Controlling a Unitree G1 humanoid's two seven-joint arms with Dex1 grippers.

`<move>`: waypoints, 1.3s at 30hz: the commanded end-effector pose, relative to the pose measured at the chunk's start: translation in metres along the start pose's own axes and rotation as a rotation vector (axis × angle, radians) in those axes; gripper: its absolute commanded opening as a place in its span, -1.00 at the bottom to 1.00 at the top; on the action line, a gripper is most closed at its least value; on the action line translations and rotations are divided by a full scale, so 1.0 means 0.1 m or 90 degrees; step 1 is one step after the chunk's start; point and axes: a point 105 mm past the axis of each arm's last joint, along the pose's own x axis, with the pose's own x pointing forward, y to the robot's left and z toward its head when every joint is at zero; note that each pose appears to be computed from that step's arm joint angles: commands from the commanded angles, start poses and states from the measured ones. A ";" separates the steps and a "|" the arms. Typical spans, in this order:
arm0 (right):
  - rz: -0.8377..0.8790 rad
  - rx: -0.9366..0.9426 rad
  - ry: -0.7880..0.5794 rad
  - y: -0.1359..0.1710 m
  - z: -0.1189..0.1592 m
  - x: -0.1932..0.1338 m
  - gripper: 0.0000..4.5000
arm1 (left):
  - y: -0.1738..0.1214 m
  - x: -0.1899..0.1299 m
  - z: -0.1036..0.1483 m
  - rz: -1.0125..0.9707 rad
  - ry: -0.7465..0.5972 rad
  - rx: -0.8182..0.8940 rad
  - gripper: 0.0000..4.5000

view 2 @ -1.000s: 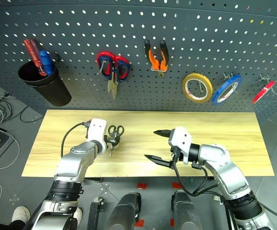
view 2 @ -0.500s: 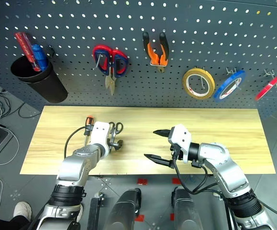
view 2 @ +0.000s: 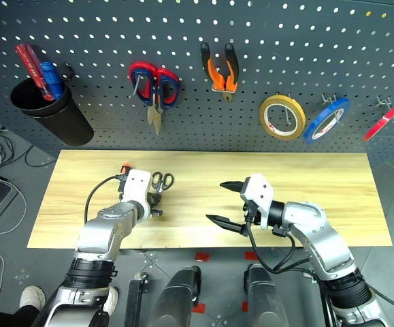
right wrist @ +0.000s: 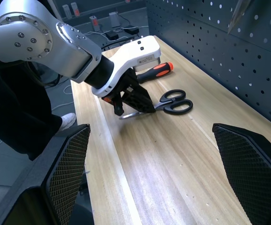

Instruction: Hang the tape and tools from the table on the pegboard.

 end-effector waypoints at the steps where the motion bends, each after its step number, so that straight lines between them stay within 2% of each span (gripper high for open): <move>1: -0.004 -0.010 -0.019 -0.03 0.08 -0.01 1.00 | 0.04 0.00 -0.13 0.011 0.025 0.005 -0.91; 10: -0.021 -0.010 -0.025 -0.10 0.09 -0.05 1.00 | -0.04 -0.06 -0.08 -0.008 0.000 0.033 -0.91; 15: -0.030 0.006 -0.058 -0.11 0.20 -0.10 1.00 | -0.18 -0.28 0.10 -0.039 -0.088 0.159 -0.91; 24: -0.071 0.072 -0.143 -0.08 0.46 -0.23 1.00 | -0.17 -0.51 0.21 -0.030 -0.178 0.247 -0.91; 30: -0.087 0.072 -0.208 -0.03 0.61 -0.33 1.00 | -0.26 -0.69 0.27 -0.025 -0.254 0.366 -0.91; 39: -0.109 0.050 -0.263 -0.14 0.75 -0.36 1.00 | -0.33 -0.89 0.65 0.031 -0.413 0.456 -0.91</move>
